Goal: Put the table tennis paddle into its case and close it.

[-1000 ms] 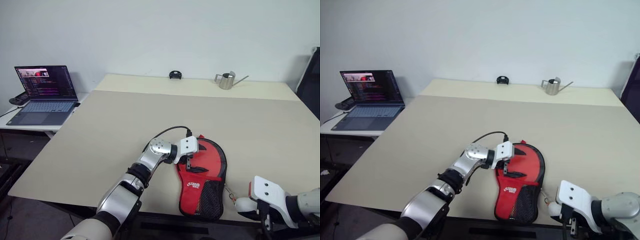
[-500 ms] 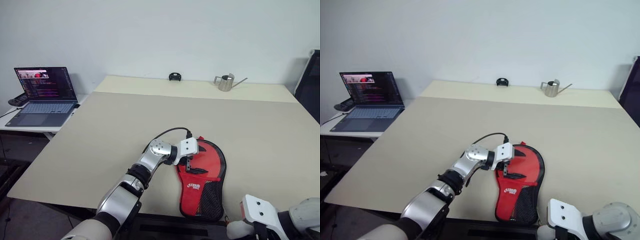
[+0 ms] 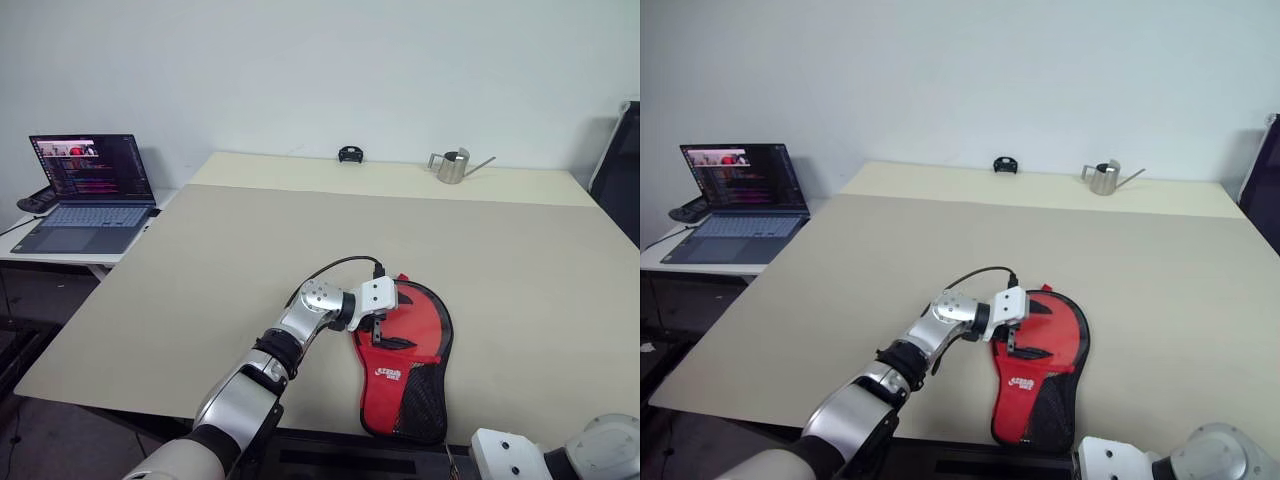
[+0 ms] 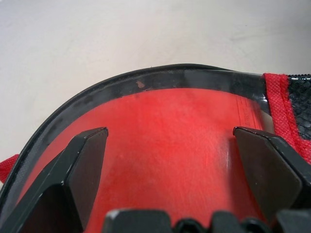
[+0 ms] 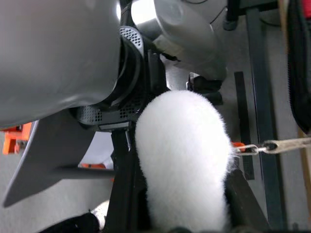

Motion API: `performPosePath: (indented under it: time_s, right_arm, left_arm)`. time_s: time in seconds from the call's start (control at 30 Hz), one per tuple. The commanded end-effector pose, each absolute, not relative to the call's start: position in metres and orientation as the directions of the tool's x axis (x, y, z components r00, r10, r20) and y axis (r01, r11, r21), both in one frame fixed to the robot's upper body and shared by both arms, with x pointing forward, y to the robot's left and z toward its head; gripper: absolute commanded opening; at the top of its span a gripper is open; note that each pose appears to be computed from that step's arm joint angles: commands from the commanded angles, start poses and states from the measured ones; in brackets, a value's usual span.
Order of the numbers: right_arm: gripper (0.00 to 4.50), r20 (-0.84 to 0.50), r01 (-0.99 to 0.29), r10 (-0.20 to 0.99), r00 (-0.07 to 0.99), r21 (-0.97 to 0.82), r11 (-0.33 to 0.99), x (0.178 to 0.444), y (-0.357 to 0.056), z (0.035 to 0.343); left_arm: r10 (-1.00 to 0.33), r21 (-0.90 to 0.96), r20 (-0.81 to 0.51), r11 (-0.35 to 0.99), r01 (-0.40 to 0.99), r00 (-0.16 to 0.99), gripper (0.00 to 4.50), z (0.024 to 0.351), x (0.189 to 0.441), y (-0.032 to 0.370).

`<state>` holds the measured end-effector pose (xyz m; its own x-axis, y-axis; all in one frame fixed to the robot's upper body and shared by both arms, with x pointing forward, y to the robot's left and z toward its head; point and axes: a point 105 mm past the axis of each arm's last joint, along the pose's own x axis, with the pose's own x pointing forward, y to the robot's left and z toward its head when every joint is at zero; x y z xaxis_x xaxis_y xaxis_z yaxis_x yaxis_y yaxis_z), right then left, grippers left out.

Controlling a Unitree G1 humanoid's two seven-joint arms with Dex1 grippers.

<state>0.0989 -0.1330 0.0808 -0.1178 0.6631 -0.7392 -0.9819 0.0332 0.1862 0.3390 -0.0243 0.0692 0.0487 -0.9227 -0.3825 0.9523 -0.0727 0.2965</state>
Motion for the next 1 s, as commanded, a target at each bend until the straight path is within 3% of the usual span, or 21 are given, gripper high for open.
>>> performPosePath:
  time_s: [0.03,0.27,0.63,0.67,0.87,1.0]
  right_arm:
    - [0.51,-0.651,-0.951,0.707,-0.275,0.29,-0.103,0.068,-0.113,0.087]
    - [0.51,-0.682,-0.966,0.693,-0.233,0.246,-0.083,0.076,-0.109,0.079]
    - [4.28,-0.684,-0.976,0.708,-0.178,0.212,-0.041,0.089,-0.107,0.084]
    - [4.46,-0.683,-0.977,0.71,-0.173,0.209,-0.038,0.09,-0.107,0.086]
    - [4.46,-0.674,-0.984,0.726,-0.136,0.178,-0.019,0.103,-0.115,0.112]
    - [4.46,-0.692,-0.995,0.721,-0.035,0.091,0.04,0.124,-0.122,0.138]
  left_arm:
    - [-0.821,0.182,-0.571,-0.103,0.978,0.019,4.5,0.014,0.326,0.0]
    - [-0.822,0.183,-0.569,-0.098,0.978,0.025,4.5,0.013,0.326,-0.001]
    - [-0.824,0.182,-0.566,-0.092,0.979,0.028,4.5,0.012,0.325,-0.001]
    - [-0.824,0.181,-0.566,-0.091,0.979,0.028,4.5,0.011,0.325,-0.001]
    - [-0.823,0.178,-0.567,-0.095,0.98,0.023,4.5,0.01,0.324,-0.002]
    - [-0.83,0.176,-0.558,-0.097,0.979,0.018,4.5,0.01,0.322,-0.004]
